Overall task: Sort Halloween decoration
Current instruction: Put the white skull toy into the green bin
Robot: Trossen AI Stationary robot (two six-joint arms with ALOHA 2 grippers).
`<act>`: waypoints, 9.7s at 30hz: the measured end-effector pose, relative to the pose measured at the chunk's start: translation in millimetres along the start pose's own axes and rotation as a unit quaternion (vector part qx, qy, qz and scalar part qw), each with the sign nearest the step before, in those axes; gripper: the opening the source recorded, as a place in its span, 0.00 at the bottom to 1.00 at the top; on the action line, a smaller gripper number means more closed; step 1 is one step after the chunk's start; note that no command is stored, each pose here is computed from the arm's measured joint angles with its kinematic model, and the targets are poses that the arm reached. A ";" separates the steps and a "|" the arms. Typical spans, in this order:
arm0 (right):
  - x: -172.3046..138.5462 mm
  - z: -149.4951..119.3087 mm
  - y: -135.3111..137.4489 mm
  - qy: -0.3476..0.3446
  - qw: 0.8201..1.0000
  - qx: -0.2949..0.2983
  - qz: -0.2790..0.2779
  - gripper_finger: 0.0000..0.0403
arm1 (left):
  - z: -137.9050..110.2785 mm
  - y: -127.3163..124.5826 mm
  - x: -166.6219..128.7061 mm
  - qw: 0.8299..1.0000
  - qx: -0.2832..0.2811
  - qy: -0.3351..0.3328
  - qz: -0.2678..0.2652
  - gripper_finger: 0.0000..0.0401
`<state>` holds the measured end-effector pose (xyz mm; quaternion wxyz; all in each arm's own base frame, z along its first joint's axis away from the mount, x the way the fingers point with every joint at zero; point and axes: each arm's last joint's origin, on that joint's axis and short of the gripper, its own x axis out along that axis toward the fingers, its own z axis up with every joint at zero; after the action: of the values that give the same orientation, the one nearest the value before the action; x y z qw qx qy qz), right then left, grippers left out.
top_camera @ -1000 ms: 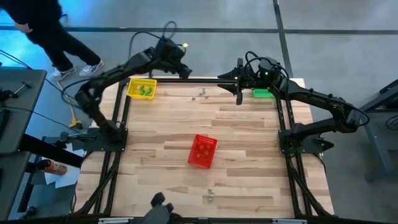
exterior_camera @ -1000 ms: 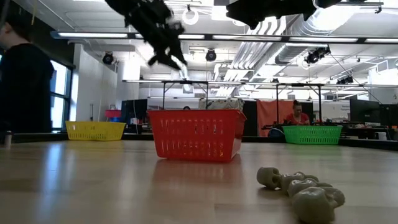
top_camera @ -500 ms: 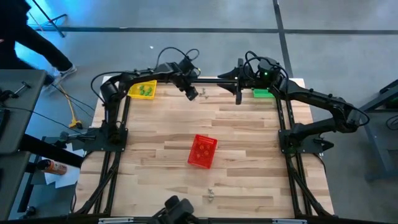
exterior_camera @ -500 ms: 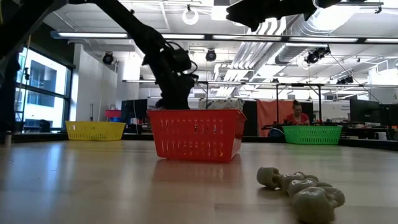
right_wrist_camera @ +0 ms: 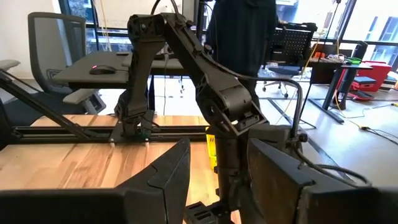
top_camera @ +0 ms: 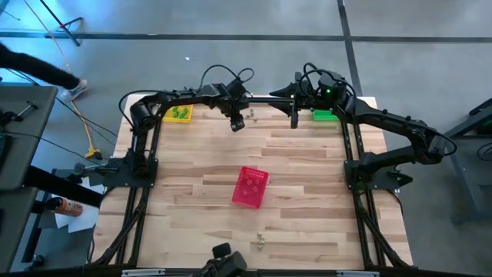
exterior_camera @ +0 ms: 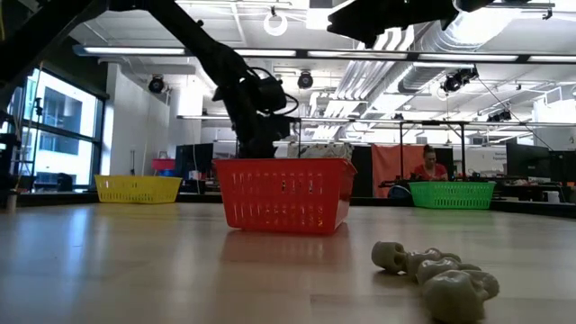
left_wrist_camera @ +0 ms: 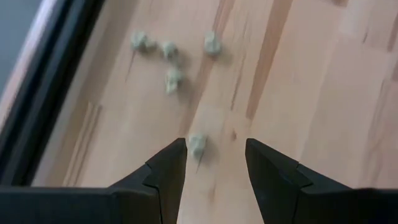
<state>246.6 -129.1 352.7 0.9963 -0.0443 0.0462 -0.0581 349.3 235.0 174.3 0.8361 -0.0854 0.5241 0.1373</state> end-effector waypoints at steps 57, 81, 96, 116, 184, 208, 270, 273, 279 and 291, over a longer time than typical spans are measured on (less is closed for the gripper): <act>0.0 -2.5 0.0 0.013 1.000 0.001 -0.004 0.39 | -8.2 14.6 13.4 0.998 0.054 0.012 -0.011 0.00; 0.0 -3.6 0.0 0.018 1.000 0.003 -0.004 0.39 | -12.1 24.9 12.4 0.986 0.158 -0.002 -0.042 0.42; 0.0 -4.1 0.1 0.020 1.000 0.008 -0.003 0.39 | -20.7 25.1 16.6 0.977 0.209 0.027 -0.029 0.39; -0.2 -7.4 0.7 0.036 0.999 0.015 -0.001 0.39 | -27.8 18.5 38.4 0.979 0.195 0.027 -0.054 0.39; -20.1 -12.6 -42.9 0.046 0.988 0.034 -0.145 0.39 | 60.6 24.4 -142.4 0.965 0.033 -0.227 -0.128 0.04; -64.4 -89.2 -101.0 0.255 0.833 0.323 -0.370 0.39 | 64.9 8.4 -145.7 0.924 -0.031 -0.298 -0.238 0.04; 68.1 -2.6 2.7 0.015 0.994 -0.105 -0.005 0.62 | 12.8 -36.6 -152.4 0.758 -0.329 -0.350 -0.441 0.06; 67.9 -2.2 2.2 0.013 0.994 -0.105 -0.007 0.60 | 12.7 -35.5 -152.5 0.758 -0.331 -0.352 -0.439 0.06; 67.9 -2.0 2.2 0.013 0.994 -0.106 -0.007 0.45 | 12.7 -35.7 -152.5 0.758 -0.330 -0.351 -0.439 0.06; 67.7 -2.6 2.0 0.016 0.994 -0.105 -0.007 0.28 | 12.7 -35.6 -152.4 0.758 -0.330 -0.351 -0.439 0.06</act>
<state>313.5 -135.5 344.0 0.9848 -0.1484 0.0674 -0.0606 308.5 183.4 317.0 0.8500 -0.5229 0.0206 -0.0598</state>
